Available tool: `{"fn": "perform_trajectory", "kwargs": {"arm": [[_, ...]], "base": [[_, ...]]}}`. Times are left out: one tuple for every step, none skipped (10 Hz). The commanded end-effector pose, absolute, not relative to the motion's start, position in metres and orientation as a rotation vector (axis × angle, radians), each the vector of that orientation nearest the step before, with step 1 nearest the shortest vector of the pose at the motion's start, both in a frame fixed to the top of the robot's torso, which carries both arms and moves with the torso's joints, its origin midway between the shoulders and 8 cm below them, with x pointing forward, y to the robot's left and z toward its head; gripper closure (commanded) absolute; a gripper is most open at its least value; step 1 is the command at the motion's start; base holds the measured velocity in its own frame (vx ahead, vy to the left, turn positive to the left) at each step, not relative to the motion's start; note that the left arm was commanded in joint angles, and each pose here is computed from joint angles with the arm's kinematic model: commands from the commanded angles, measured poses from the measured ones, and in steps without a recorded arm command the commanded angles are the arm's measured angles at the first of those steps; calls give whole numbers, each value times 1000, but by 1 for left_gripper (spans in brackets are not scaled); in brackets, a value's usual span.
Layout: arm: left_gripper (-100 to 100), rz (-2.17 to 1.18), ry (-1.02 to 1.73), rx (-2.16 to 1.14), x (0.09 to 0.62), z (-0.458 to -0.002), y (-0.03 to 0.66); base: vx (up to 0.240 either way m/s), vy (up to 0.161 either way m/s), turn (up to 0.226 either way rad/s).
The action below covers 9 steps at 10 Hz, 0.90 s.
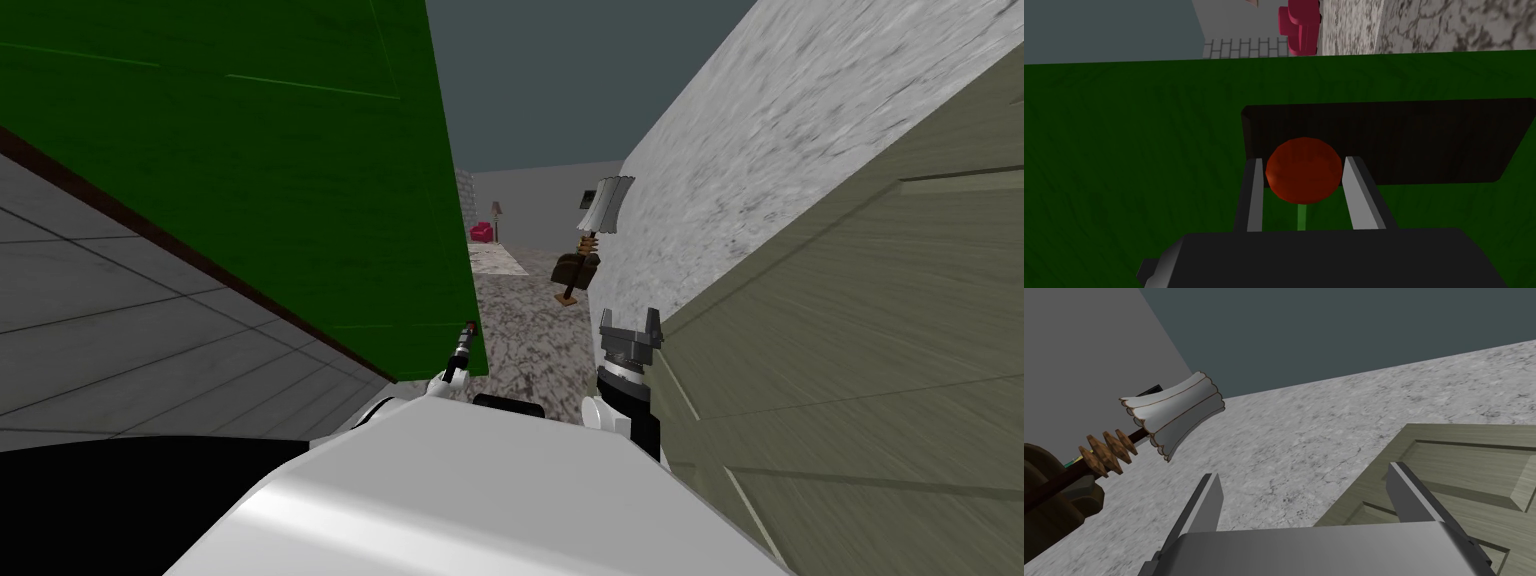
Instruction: Push the door open
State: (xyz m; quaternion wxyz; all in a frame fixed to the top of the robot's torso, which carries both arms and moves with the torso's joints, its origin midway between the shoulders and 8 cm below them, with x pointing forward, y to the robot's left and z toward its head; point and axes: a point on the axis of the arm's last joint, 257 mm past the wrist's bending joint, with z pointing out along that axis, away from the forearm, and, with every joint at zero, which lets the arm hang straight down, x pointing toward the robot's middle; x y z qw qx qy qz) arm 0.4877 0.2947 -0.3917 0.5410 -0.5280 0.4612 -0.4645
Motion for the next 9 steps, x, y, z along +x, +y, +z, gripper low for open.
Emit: {"fn": "perform_trajectory", "kwargs": {"arm": [[100, -1103, 1096, -1256, 487, -392, 295], [100, -1103, 1096, -1256, 487, -392, 295], [100, -1103, 1096, -1256, 487, -392, 295], [100, -1086, 1087, -1268, 486, -394, 303], [100, -1081, 1082, -1271, 486, -394, 306], [100, -1071, 1073, -1277, 485, -394, 312], [100, -1059, 1062, -1284, 485, -393, 318], [100, -1047, 1051, -1291, 484, -393, 325], [100, -1047, 1051, -1291, 484, -393, 325]], "base": [[-13, 0, 0], [-8, -2, 2], [0, 0, 0], [82, -30, 28], [141, -40, 58], [156, -54, 35], [196, -66, 42], [209, -74, 76], [141, -34, 48]]}}
